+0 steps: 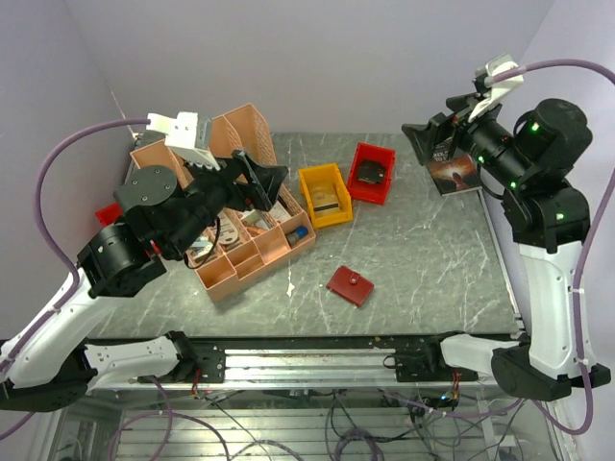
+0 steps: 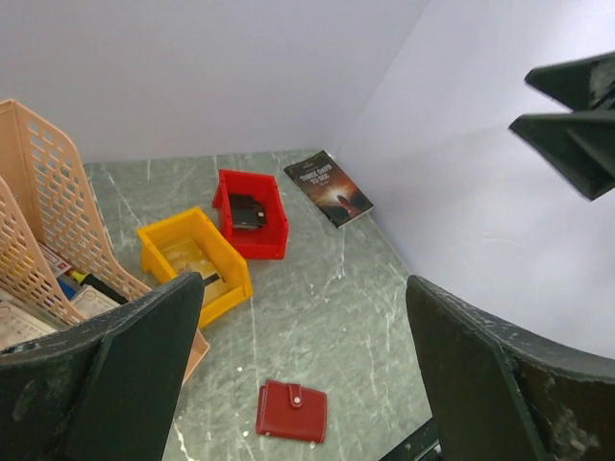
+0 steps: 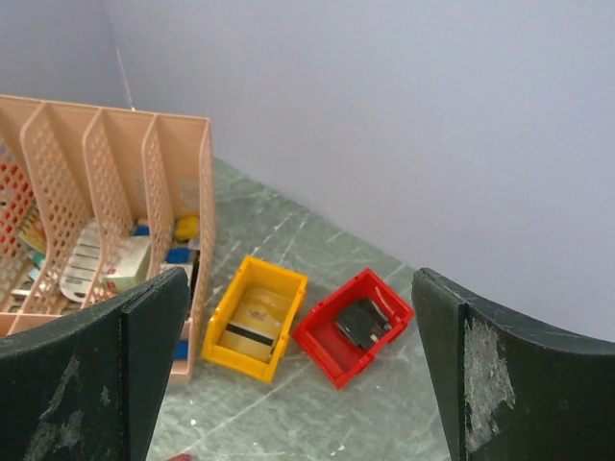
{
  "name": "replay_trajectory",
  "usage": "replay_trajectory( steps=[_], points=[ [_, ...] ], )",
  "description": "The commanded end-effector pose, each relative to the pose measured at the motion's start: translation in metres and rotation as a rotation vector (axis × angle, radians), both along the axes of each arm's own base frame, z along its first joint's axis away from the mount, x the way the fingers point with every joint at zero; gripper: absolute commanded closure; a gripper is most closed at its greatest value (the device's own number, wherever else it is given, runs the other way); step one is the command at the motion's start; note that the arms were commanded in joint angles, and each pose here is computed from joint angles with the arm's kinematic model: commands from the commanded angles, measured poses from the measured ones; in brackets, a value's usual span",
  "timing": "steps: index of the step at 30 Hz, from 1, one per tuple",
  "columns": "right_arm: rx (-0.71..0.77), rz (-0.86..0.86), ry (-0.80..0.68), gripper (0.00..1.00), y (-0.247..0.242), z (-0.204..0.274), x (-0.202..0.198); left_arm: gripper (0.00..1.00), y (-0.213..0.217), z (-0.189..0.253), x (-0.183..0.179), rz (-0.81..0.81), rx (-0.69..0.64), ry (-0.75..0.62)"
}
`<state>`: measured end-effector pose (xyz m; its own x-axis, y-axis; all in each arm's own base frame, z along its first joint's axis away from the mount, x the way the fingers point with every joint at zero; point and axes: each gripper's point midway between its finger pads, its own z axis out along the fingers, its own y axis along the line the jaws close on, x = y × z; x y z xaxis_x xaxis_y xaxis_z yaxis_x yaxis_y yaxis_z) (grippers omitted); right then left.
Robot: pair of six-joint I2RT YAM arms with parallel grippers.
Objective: Put the credit cards into the card holder
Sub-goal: Reset both arms
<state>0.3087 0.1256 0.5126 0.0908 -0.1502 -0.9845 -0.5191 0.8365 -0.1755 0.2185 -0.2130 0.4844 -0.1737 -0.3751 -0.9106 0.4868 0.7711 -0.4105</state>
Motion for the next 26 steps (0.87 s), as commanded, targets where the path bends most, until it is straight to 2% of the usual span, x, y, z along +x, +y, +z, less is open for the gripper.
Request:
replay_trajectory(
  steps=[1, 5, 15, 26],
  points=[
    [0.055, 0.027, 0.047, 0.01, 0.003, 0.010, -0.014, 0.02, 0.000, -0.005, -0.011, -0.068, 0.109, 0.013],
    [0.191, -0.063, 0.072, 0.00, -0.007, 0.023, -0.014, 0.02, 0.003, 0.009, -0.015, -0.075, 0.070, -0.017],
    [0.166, -0.132, 0.055, 0.00, -0.019, 0.022, -0.008, 0.02, -0.003, 0.008, -0.014, -0.090, 0.074, -0.026],
    [0.144, -0.128, 0.061, 0.00, -0.023, 0.018, -0.009, 0.02, -0.007, -0.001, -0.011, -0.092, 0.074, -0.024]
  ],
)
